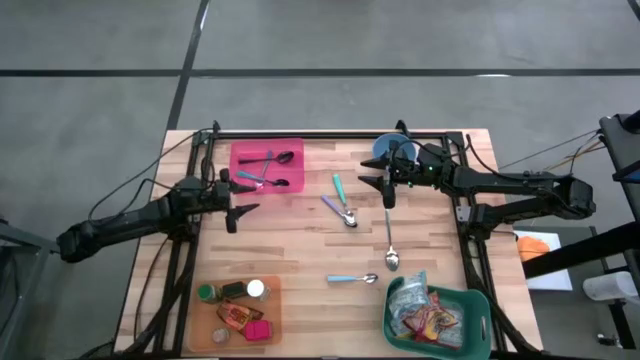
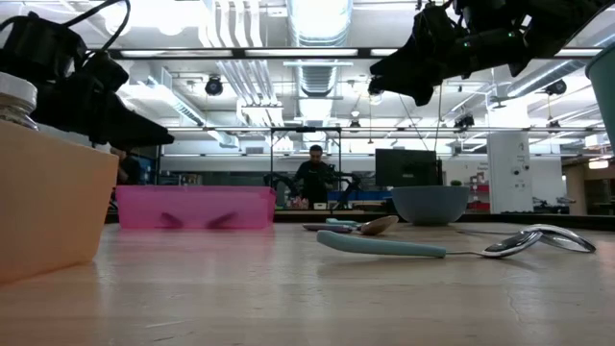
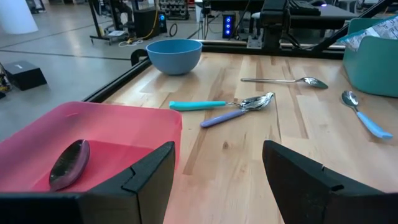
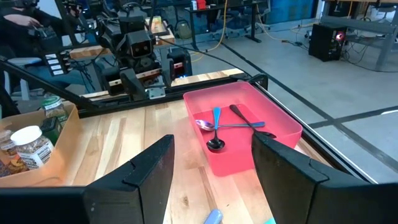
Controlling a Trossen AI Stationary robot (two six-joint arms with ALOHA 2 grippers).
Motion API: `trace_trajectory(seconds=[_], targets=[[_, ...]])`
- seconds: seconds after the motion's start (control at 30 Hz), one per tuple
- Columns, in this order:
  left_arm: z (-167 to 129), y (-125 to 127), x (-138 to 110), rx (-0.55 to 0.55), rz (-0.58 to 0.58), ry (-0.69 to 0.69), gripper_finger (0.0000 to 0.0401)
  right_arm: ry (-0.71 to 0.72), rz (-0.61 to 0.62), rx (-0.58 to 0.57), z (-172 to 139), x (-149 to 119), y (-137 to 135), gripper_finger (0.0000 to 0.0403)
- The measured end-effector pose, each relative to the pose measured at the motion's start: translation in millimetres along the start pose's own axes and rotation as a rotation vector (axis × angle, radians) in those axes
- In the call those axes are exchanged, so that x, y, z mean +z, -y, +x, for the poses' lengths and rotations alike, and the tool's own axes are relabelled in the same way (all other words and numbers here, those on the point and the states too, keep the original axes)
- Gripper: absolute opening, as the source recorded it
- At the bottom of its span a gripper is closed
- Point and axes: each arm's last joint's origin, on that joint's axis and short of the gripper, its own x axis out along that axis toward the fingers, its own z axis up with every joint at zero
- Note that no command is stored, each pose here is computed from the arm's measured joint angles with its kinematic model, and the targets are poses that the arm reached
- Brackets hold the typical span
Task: Pick & Place Food Item
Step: Put the green spoon into the pink bin
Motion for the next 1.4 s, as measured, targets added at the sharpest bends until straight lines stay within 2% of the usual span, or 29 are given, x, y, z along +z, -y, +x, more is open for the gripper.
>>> trace_trajectory(seconds=[0.73,0.83,1.0,1.13,1.3,1.4], targets=[[0,0,0,0.000,-0.001,-0.001,0.0243,0.003,0.001,0.000,0,0,0,0.0211],[0,0,0,0.000,-0.001,0.000,0.0243,-0.007,0.065,-0.004,0,-1,0,0.0211],[0,0,0,0.000,-0.001,-0.001,0.0243,-0.035,0.248,-0.010,0,-4,0,0.0211],[0,0,0,0.000,-0.001,-0.001,0.0243,-0.136,0.318,-0.030,0,-14,-5,0.0210],[0,0,0,0.000,-0.002,-0.001,0.0243,-0.277,0.292,-0.062,0,-23,-21,0.0210],[0,0,0,0.000,-0.002,-0.001,0.0243,-0.329,0.265,-0.082,1,-15,-37,0.0210]])
